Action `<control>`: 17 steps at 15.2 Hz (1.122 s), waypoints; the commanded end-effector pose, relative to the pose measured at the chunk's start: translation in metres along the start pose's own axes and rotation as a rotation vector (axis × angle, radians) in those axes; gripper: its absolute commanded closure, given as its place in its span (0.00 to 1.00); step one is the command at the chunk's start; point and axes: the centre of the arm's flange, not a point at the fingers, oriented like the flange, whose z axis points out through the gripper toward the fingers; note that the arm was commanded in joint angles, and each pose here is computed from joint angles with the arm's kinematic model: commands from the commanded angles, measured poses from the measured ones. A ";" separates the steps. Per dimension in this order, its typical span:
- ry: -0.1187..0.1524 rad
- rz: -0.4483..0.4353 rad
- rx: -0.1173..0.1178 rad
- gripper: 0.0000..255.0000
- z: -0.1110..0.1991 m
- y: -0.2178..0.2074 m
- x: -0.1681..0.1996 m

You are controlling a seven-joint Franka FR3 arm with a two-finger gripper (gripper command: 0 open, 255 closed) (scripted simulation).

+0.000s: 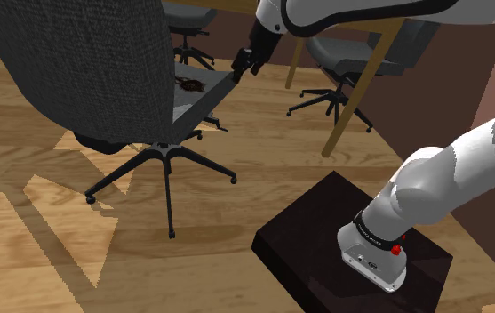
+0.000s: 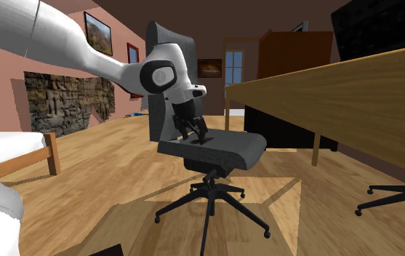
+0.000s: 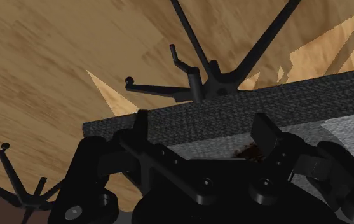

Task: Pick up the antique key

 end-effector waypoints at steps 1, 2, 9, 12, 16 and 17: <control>0.033 -0.020 0.007 0.00 0.010 -0.009 0.018; 0.048 -0.030 0.010 0.00 0.015 -0.014 0.027; 0.155 -0.099 0.031 0.00 0.044 -0.053 0.088; 0.201 -0.128 0.040 0.00 0.054 -0.070 0.114; 0.260 -0.166 0.052 0.00 0.065 -0.095 0.147; 0.260 -0.166 0.052 0.00 0.070 -0.094 0.146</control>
